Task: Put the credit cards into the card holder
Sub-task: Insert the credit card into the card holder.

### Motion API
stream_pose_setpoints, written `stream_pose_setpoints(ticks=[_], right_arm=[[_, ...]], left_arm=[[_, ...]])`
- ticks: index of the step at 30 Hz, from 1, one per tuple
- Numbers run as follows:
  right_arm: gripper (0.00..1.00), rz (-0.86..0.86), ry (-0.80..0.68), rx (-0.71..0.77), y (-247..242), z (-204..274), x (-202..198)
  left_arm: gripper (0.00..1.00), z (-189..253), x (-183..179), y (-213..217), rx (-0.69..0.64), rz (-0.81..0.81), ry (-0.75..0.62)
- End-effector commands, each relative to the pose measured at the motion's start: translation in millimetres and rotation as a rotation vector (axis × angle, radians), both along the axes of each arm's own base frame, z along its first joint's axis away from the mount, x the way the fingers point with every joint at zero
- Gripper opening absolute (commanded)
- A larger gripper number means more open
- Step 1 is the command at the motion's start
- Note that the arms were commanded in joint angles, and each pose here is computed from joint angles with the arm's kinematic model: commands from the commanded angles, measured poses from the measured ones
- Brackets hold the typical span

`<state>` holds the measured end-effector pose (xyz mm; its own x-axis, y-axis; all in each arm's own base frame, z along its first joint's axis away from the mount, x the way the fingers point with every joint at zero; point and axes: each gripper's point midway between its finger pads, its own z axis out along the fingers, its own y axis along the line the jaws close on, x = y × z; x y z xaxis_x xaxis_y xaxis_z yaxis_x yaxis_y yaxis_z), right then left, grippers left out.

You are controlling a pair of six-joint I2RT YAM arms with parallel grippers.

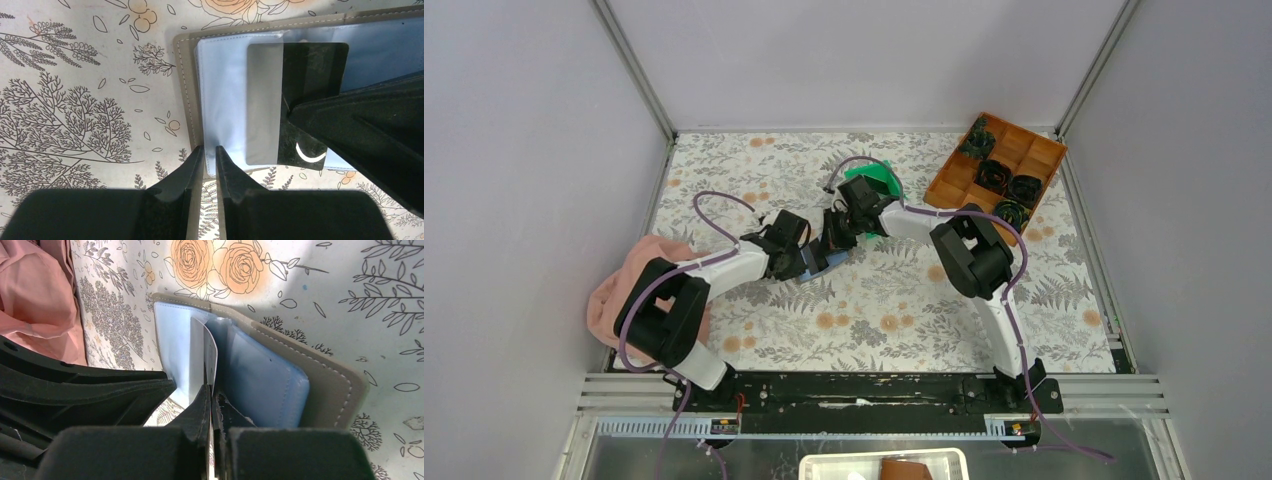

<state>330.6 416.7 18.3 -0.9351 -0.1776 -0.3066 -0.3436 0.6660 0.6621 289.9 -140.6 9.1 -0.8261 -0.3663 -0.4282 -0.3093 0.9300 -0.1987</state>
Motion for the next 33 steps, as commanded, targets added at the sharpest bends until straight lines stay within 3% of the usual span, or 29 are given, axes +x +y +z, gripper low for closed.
stream_pose_setpoints(ticks=[1,10,12,18,33], right_arm=[[0.00,0.049,0.088,-0.200,-24,-54,-47],[0.00,0.093,0.090,-0.214,-19,-54,-46],[0.16,0.097,0.077,-0.222,-20,-52,-45],[0.31,0.105,0.044,-0.239,-22,-43,-40],[0.34,0.078,-0.033,-0.240,-24,-23,-28]], left_arm=[[0.19,-40,-31,31,0.151,-0.009,0.143],[0.19,-41,-29,31,0.154,-0.009,0.142],[0.19,-40,-28,32,0.157,-0.006,0.139],[0.19,-41,-29,32,0.152,0.008,0.138],[0.19,-41,-32,32,0.143,0.022,0.138]])
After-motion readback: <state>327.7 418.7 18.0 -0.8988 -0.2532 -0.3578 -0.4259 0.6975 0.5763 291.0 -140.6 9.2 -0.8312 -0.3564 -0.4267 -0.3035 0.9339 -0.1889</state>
